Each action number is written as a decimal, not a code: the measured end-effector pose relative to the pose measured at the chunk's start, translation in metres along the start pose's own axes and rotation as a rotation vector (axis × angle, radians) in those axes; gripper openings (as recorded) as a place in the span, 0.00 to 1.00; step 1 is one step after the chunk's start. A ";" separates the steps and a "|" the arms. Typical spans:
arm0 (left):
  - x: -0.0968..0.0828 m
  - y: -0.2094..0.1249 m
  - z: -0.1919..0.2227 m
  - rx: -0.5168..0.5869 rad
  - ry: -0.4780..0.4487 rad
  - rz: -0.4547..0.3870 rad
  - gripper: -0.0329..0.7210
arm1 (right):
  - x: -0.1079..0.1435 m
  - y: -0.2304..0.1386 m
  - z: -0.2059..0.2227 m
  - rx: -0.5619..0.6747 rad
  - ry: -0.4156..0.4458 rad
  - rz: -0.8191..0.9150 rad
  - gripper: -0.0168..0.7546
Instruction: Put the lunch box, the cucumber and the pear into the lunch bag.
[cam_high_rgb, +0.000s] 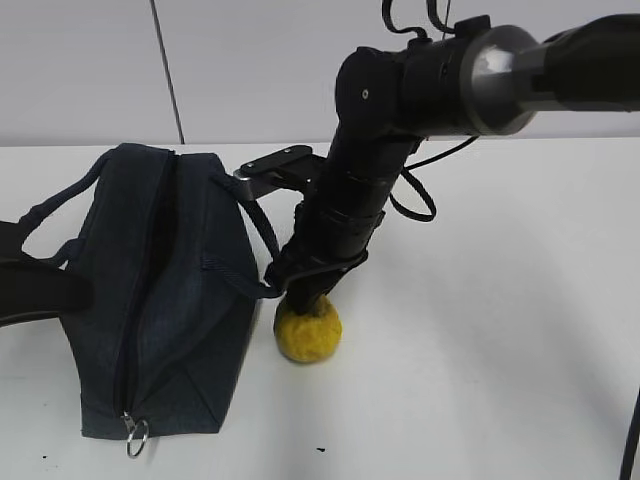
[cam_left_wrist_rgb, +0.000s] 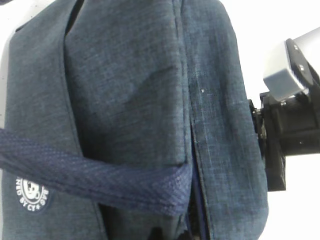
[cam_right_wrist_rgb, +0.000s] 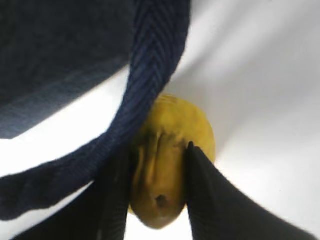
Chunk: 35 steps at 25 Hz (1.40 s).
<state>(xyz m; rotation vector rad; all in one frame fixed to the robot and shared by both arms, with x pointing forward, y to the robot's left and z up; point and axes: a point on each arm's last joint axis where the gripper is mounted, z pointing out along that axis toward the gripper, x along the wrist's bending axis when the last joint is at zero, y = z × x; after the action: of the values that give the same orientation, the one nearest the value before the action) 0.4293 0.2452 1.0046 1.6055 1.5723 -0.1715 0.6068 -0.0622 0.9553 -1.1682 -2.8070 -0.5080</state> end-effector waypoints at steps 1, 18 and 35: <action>0.000 0.000 0.000 0.000 0.000 0.000 0.03 | -0.001 0.000 -0.002 0.010 -0.010 -0.012 0.35; 0.000 0.000 0.000 0.000 0.000 0.000 0.03 | -0.011 0.029 -0.068 0.031 -0.223 0.020 0.35; 0.000 0.000 0.000 0.000 0.000 -0.001 0.03 | 0.050 0.049 -0.169 -0.364 0.132 0.010 0.35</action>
<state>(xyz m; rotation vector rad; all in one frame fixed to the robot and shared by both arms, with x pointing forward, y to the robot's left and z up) 0.4293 0.2452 1.0046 1.6045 1.5724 -0.1718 0.5942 -0.0505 1.1377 -1.1501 -2.6648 -1.0875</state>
